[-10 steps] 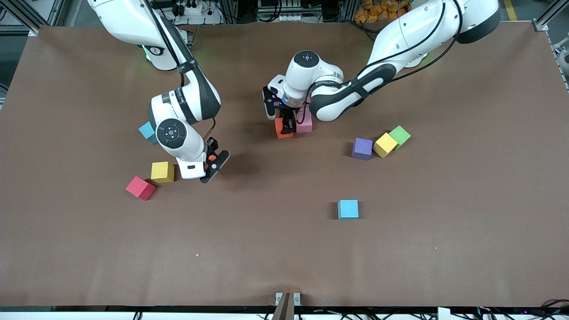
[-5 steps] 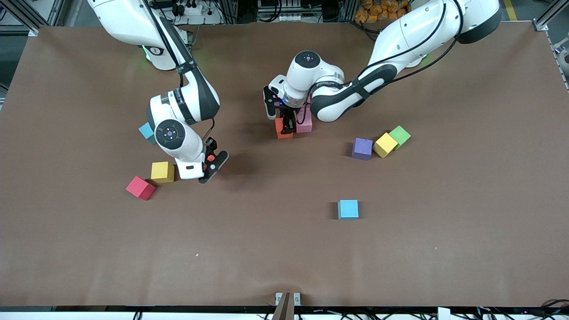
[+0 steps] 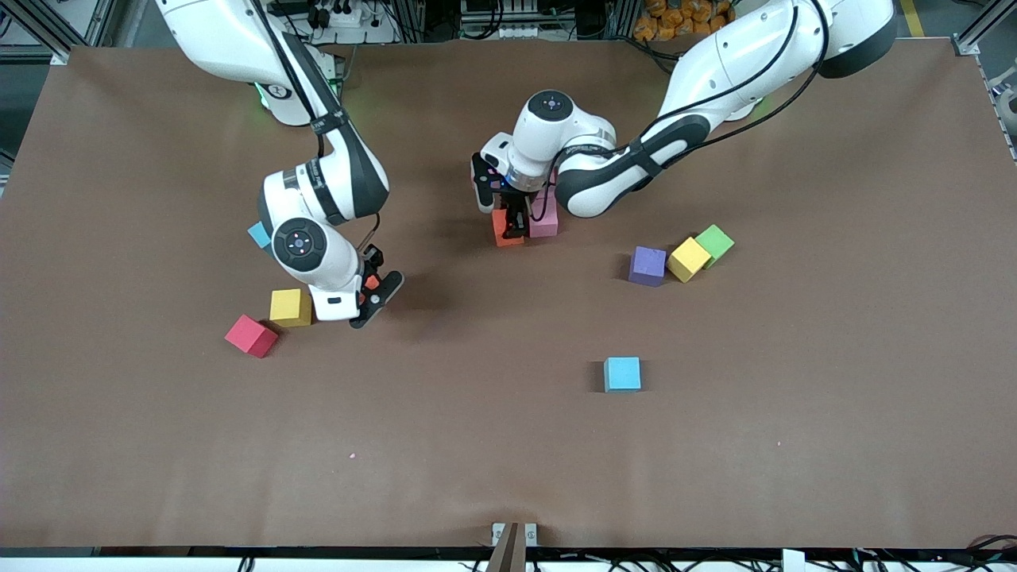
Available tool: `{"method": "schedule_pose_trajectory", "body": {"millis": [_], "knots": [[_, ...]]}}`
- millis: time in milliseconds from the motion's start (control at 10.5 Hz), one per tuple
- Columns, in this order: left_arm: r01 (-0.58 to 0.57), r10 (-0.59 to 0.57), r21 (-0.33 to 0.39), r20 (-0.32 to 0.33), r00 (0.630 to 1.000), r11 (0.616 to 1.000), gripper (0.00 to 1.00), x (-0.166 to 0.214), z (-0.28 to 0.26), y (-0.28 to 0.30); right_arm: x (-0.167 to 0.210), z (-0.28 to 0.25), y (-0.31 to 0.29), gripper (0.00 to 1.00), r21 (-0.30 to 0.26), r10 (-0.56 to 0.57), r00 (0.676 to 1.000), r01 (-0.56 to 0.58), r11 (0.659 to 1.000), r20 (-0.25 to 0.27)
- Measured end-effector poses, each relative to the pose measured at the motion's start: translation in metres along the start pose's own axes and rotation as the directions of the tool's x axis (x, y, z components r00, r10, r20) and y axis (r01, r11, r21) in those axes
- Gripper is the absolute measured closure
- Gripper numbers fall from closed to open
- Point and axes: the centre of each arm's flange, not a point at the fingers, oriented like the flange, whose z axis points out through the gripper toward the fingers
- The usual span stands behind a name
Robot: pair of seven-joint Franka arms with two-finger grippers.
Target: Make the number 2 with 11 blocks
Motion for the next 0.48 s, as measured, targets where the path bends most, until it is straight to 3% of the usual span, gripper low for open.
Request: {"method": "schedule_pose_trajectory", "body": {"millis": [477], "knots": [[-0.003, 0.003, -0.018, 0.001, 1.0, 1.0, 0.43, -0.0053, -0.0021, 0.0068, -0.0032, 0.0002, 0.0054, 0.41, 0.003, 0.028, 1.0, -0.028, 1.0, 0.002]]}}
